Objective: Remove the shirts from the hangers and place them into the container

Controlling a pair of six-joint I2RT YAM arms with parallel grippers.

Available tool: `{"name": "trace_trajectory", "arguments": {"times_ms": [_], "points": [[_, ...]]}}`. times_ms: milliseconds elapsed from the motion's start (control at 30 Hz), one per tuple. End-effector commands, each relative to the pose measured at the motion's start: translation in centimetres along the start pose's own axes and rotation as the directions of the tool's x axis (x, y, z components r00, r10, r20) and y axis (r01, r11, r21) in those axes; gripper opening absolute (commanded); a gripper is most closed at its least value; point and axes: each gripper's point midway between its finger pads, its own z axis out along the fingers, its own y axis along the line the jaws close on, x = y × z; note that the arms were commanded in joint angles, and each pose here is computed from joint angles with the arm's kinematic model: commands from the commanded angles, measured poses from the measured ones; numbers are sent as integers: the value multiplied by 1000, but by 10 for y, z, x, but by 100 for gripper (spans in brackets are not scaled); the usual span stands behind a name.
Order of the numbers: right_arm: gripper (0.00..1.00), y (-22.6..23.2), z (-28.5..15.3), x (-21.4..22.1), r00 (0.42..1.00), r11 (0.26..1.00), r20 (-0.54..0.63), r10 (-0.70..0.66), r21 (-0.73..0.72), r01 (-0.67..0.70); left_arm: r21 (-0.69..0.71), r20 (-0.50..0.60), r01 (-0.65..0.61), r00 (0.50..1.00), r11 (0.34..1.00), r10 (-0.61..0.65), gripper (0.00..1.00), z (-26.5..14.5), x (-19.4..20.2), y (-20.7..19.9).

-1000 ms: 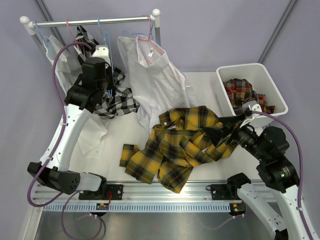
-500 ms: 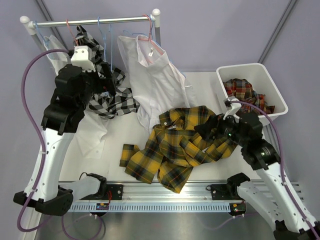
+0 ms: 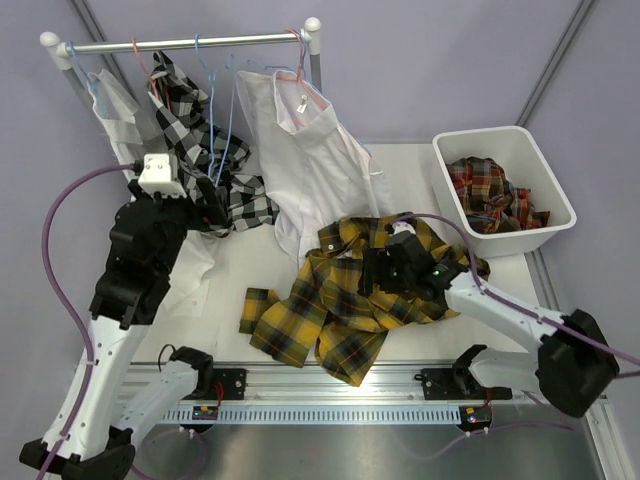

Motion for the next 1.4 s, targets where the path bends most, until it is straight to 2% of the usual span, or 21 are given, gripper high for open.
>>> {"name": "trace_trajectory", "arguments": {"times_ms": [0,167,233,300,400,433,533,567,600,700,800,900,933,1067,1100,1167,1200,1267,1300,1367], "points": [[99,-12,22,0,995,985,48,86,146,-92,24,217,38,975,999,-42,99,-12,-34,0],[99,-26,52,37,987,951,-27,157,273,-144,-34,302,65,952,997,-52,99,-16,-11,18],[99,-32,59,51,984,941,-55,167,307,-142,-61,298,59,954,996,-38,99,-17,-7,23],[93,-36,61,58,982,933,-65,179,327,-149,-77,292,46,956,996,-21,99,-18,-6,26],[74,-42,63,65,977,921,-67,202,353,-166,-101,295,49,955,994,-17,99,-21,-6,31],[56,-43,62,66,977,920,-65,205,354,-169,-103,301,50,953,993,-16,99,-23,-7,32],[26,-42,55,63,975,919,-44,217,345,-189,-119,311,52,950,992,-12,99,-25,-6,36],[9,-42,51,61,975,920,-32,222,338,-198,-123,312,50,950,991,-9,99,-26,-6,37],[2,-42,47,59,973,918,-16,232,335,-213,-127,312,48,950,991,-6,99,-26,-5,37],[0,-39,14,40,970,921,50,236,305,-240,-131,315,51,949,990,-7,99,-27,-5,38],[0,-22,-38,-18,947,938,227,226,211,-274,-129,318,51,948,990,-8,99,-28,-6,38],[0,-23,-109,-71,905,941,390,170,210,-267,-129,321,53,947,990,-8,99,-29,-6,39],[0,-26,-131,-90,874,935,461,151,219,-277,-129,324,53,946,990,-9,99,-29,-7,39],[0,-25,-202,-151,802,927,596,40,277,-253,-129,325,53,946,990,-8,99,-30,-7,39],[0,-23,-230,-173,757,925,652,46,257,-278,-132,324,53,946,990,-7,99,-30,-6,39],[0,-26,-254,-197,717,920,697,11,274,-280,-136,325,52,946,989,-5,99,-30,-6,40],[0,-33,-283,-219,652,908,758,28,253,-333,-137,326,53,945,989,-5,99,-30,-7,40],[0,-38,-301,-240,616,901,788,22,251,-354,-140,329,53,944,989,-4,99,-31,-7,41],[0,-42,-327,-259,561,892,828,8,247,-378,-140,329,52,944,989,-3,99,-31,-7,41],[0,-40,-349,-277,522,895,852,-26,252,-367,-141,332,52,943,989,-2,99,-32,-7,42]]}}
